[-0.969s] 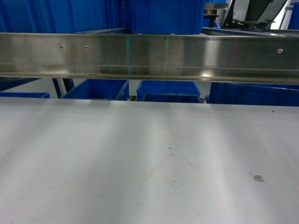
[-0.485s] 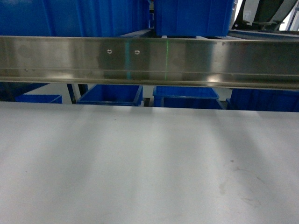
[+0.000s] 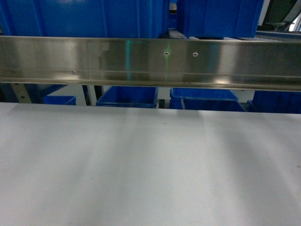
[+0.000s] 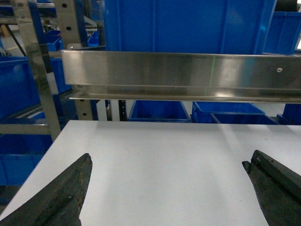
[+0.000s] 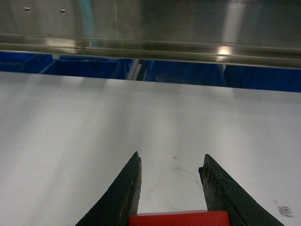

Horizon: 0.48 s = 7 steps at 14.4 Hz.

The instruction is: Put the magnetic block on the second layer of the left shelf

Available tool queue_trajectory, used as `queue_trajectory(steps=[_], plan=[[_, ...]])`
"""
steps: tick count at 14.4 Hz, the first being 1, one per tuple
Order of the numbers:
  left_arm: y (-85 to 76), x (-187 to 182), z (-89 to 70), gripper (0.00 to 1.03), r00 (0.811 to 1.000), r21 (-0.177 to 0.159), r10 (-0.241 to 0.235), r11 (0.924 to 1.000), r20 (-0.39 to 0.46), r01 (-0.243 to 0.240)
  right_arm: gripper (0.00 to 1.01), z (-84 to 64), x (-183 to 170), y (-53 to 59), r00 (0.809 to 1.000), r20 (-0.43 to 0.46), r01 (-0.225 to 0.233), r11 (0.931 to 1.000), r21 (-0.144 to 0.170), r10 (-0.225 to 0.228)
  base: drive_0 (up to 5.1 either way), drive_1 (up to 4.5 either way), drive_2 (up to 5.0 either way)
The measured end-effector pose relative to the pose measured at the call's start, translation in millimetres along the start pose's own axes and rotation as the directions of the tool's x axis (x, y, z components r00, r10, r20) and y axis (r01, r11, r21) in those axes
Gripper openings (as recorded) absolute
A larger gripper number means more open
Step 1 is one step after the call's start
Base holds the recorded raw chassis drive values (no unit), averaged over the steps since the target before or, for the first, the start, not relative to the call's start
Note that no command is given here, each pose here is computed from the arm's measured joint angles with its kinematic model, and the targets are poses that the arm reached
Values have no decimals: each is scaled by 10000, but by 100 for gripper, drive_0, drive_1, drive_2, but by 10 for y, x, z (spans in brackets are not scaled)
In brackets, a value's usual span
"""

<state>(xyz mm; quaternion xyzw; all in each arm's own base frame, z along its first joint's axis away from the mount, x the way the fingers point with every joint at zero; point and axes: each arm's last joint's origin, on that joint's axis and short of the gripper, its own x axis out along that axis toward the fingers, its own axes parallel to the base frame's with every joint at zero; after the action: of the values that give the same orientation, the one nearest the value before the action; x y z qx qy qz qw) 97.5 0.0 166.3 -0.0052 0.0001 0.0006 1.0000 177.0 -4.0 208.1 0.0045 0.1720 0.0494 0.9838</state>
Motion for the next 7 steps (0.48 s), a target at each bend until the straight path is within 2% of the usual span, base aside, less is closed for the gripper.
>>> queue_trajectory(steps=[4,7], plan=[[0,0,-1,98,10000,4,-7,10000,-15,7,33,4,0,1,10000,8,-7,10000,-2,7,-503,238,238],[0,0,-3,98,10000,0,-4,10000,-27,4,33,1,1,1,10000,-19,-12,10000,1,12,-482,116,357]])
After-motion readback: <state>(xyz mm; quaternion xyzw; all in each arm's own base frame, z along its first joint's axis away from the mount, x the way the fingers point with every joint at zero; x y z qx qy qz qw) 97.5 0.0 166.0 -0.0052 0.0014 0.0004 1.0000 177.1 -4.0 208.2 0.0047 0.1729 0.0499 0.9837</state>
